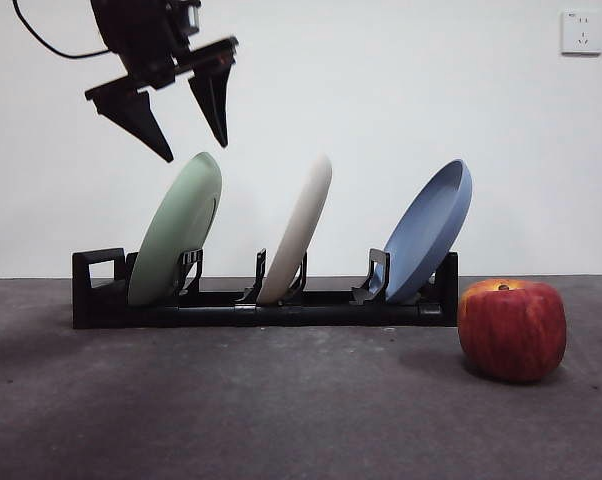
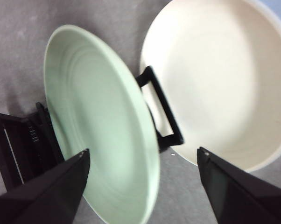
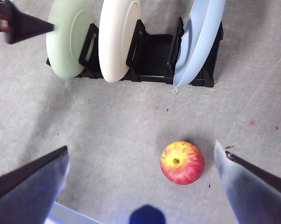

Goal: Take the green plate from the plate rack,put the plate on the table,take the apple from the table,put the apple in the plate

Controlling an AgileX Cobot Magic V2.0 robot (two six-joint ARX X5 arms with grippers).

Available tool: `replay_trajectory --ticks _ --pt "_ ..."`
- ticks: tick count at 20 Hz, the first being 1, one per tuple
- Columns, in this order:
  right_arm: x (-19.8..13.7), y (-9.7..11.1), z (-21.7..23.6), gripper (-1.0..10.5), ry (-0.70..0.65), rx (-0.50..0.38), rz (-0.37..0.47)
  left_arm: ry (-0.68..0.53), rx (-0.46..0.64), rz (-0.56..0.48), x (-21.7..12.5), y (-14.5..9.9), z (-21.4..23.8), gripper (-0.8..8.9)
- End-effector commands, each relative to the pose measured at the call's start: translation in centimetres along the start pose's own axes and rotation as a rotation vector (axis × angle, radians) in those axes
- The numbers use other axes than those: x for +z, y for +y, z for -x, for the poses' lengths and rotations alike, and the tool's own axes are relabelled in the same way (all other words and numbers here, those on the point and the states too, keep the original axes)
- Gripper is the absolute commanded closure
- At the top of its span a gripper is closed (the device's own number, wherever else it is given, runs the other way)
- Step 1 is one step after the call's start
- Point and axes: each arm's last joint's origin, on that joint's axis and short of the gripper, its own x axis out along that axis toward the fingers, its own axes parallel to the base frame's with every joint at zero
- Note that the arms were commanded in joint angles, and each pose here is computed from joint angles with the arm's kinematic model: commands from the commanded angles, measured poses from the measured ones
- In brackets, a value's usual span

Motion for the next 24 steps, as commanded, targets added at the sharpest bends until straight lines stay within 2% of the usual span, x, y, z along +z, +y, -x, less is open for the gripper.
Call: replay_trajectory --ticks 1,7,9,12,14,20,24 --pt "0.1 0.1 0.1 3.8 -0.005 0.003 0.012 0.004 0.003 0.003 0.1 0.1 -1.1 4.33" --pt "0.1 0.0 0.1 3.8 -0.006 -0.026 0.011 -0.024 0.002 0.002 0.5 0.3 -1.7 4.65" --pt "0.1 0.0 0.1 3.8 -0.006 -0.026 0.011 -0.018 0.007 0.009 0.5 0.7 -1.6 5.99" --pt "0.1 0.0 0.1 3.8 -0.006 -0.026 0.012 -0.014 0.011 -0.017 0.4 1.1 -1.6 7.10" --pt "0.1 0.0 0.1 3.8 -0.006 -0.026 0.011 -0.004 0.013 -0.025 0.3 1.2 -1.6 8.26" --pt "0.1 0.0 0.1 3.8 -0.009 -0.026 0.012 -0.002 0.014 -0.026 0.3 1.4 -1.5 8.23" --pt "0.1 0.0 0.1 3.8 -0.010 -0.026 0.012 -0.063 0.002 -0.036 1.5 1.0 0.4 8.23"
